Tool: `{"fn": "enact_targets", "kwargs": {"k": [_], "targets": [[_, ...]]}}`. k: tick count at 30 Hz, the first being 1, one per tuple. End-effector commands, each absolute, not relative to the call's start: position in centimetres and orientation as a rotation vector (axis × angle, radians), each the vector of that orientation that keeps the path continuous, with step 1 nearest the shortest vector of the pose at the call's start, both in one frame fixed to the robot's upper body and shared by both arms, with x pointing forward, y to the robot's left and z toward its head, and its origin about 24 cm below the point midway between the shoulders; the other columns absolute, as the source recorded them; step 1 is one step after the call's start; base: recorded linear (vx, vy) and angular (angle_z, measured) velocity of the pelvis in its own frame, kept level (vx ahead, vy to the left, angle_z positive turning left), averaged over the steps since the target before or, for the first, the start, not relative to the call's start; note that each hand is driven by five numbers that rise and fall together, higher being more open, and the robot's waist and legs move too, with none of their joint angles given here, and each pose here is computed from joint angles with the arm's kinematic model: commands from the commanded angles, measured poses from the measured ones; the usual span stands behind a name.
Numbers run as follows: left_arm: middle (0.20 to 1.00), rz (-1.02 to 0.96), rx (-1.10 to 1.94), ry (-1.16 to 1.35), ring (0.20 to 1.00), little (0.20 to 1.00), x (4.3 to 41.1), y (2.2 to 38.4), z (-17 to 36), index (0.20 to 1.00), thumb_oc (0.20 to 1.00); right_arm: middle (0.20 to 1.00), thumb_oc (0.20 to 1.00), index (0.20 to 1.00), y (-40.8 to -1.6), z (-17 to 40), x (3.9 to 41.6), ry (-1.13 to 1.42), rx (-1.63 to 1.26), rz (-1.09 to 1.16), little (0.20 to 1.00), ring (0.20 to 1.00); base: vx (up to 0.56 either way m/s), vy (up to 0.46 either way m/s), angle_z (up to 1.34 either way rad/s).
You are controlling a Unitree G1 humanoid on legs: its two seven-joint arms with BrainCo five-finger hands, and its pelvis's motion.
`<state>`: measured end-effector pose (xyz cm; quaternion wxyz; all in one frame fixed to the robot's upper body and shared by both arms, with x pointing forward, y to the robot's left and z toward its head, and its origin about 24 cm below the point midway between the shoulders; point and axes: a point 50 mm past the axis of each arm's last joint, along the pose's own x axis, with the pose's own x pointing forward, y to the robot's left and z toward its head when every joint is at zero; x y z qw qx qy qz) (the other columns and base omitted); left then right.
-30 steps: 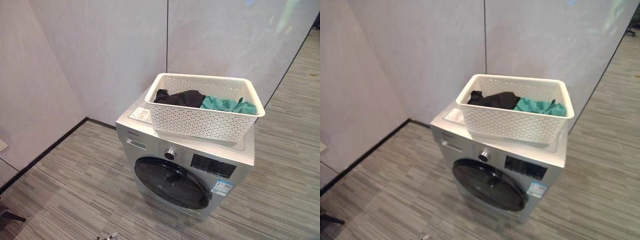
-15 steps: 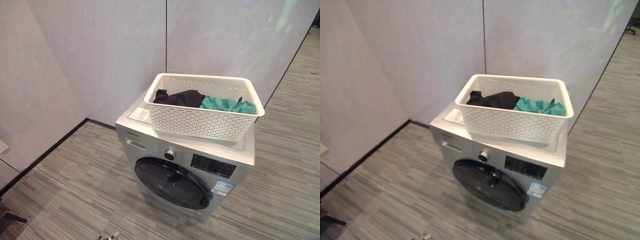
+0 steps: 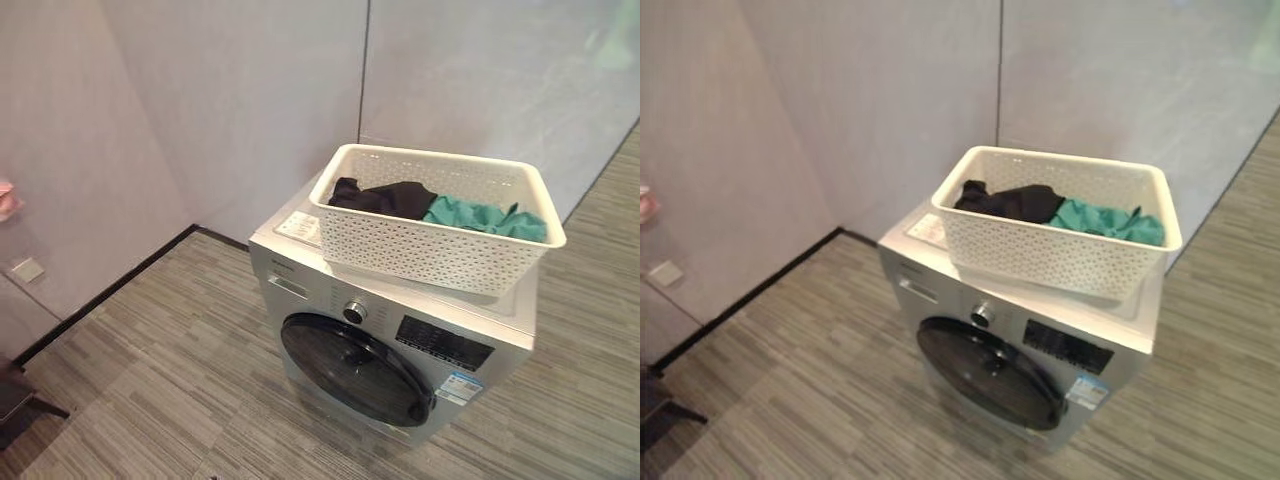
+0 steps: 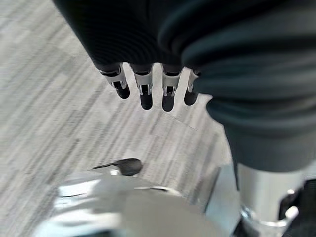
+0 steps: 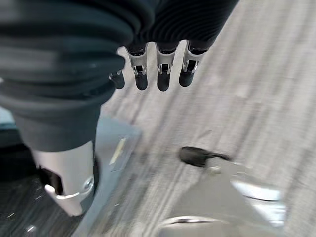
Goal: Grab the laundry basket,head to the washer,open it,put in the laundry and shut it.
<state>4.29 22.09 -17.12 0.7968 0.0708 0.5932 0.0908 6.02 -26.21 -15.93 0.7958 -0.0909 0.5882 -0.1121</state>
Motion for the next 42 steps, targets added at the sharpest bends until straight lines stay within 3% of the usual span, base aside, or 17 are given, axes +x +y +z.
{"fn": "enact_targets", "kwargs": {"k": [1,8,12,17,27,37,42], "targets": [[1.000,0.163,0.195,1.247,1.000,1.000,6.4,22.3,-16.9,1.000,1.000,1.000,1.000,1.000,-27.1,-15.4,7.5,1.223,-0.228,-0.264,1.000,1.000,0.00,0.005,0.07],[1.000,0.184,0.200,1.253,1.000,1.000,6.1,22.5,-16.9,1.000,1.000,1.000,1.000,1.000,-27.1,-14.7,9.9,1.123,-0.286,-0.256,1.000,1.000,0.00,-0.002,0.03],[1.000,0.198,0.191,1.213,1.000,1.000,6.7,22.5,-16.7,1.000,1.000,1.000,1.000,1.000,-26.8,-12.6,14.0,0.925,-0.495,-0.103,1.000,1.000,0.00,0.000,0.00],[1.000,0.179,0.190,1.186,1.000,1.000,7.1,22.2,-16.7,1.000,1.000,1.000,1.000,1.000,-26.6,-10.3,16.5,0.777,-0.674,0.048,1.000,1.000,0.00,0.000,0.00],[1.000,0.146,0.175,1.169,1.000,1.000,7.4,21.6,-16.7,1.000,1.000,1.000,1.000,1.000,-24.6,-9.8,19.5,0.713,-0.669,0.134,1.000,1.000,0.00,-0.005,0.04],[1.000,0.201,0.024,1.068,1.000,1.000,8.8,21.1,-16.1,1.000,1.000,1.000,1.000,1.000,-24.6,-3.3,29.5,0.488,-0.682,0.042,1.000,1.000,-0.07,0.039,0.09],[1.000,0.188,0.031,1.024,1.000,1.000,10.2,20.8,-15.8,1.000,1.000,1.000,1.000,1.000,-21.6,-3.0,30.6,0.438,-0.646,0.110,1.000,1.000,-0.05,0.020,-0.06]]}}
